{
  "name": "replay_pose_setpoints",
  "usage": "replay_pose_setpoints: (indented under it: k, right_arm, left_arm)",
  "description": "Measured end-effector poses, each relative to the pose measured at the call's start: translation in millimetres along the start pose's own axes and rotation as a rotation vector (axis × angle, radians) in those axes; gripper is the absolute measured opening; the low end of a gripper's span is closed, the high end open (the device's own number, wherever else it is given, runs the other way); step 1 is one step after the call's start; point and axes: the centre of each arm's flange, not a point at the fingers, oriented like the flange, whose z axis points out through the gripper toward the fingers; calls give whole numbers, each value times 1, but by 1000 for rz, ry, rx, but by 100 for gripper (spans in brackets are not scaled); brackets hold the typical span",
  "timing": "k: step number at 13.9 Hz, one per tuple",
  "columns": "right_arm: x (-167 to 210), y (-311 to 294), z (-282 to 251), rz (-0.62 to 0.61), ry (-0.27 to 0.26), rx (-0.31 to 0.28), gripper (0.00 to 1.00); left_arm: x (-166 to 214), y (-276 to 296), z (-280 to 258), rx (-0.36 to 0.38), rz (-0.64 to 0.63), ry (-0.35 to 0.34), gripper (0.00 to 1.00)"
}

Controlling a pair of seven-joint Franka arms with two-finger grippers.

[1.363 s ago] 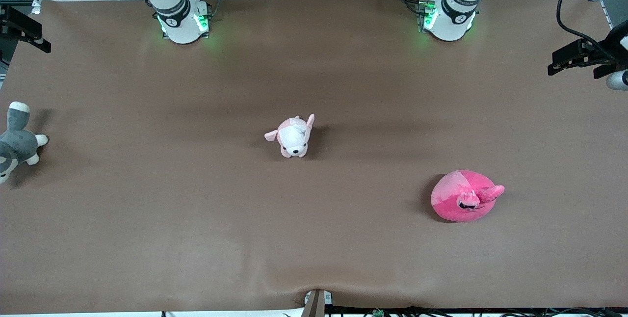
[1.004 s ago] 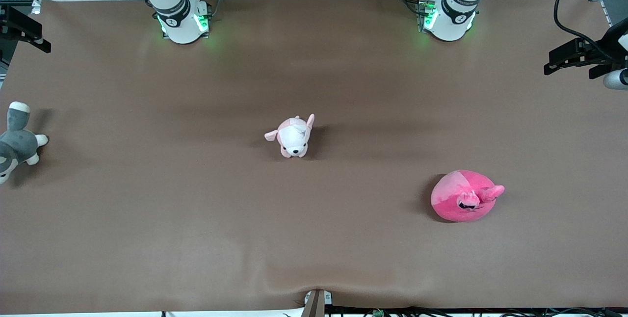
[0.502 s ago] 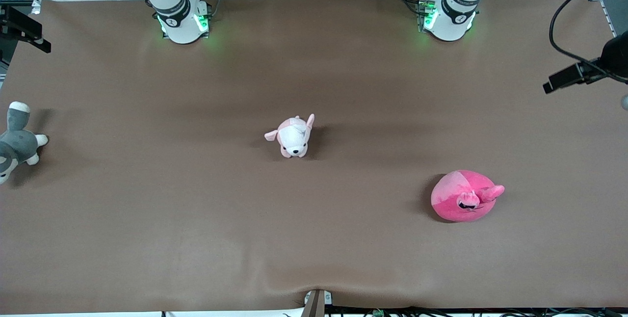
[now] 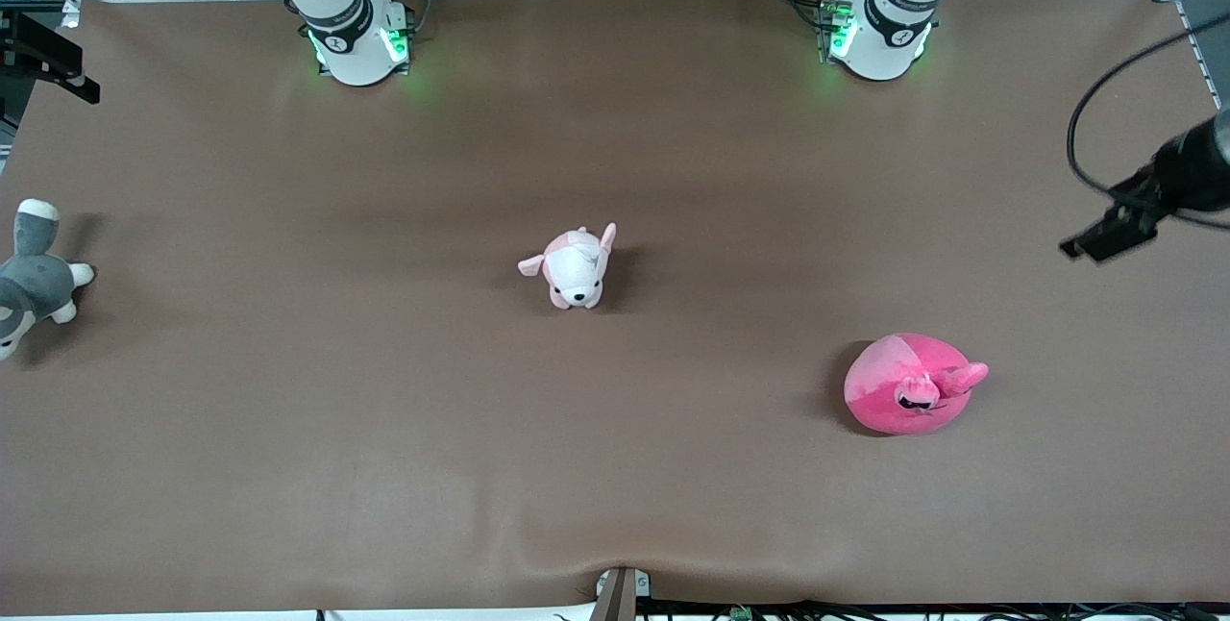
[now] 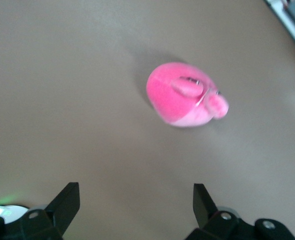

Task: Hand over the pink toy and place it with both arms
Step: 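Reach the left gripper down toward the pink plush toy, then close the left gripper on the pink plush toy's head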

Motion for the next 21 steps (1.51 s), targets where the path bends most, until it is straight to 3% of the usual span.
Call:
replay_pose_setpoints:
  k: [4, 6, 13, 21]
  right_arm:
    - [0, 0, 0, 0, 0, 0, 100]
    - [0, 0, 0, 0, 0, 0, 100]
    - [0, 0, 0, 0, -1, 0, 100]
    - [0, 0, 0, 0, -1, 0, 100]
  left_arm:
    - [24, 24, 44, -21, -311, 6, 100]
    - [33, 32, 66, -39, -423, -25, 100]
    - [60, 66, 164, -111, -626, -47, 100]
    - [54, 66, 246, -82, -782, -60, 100]
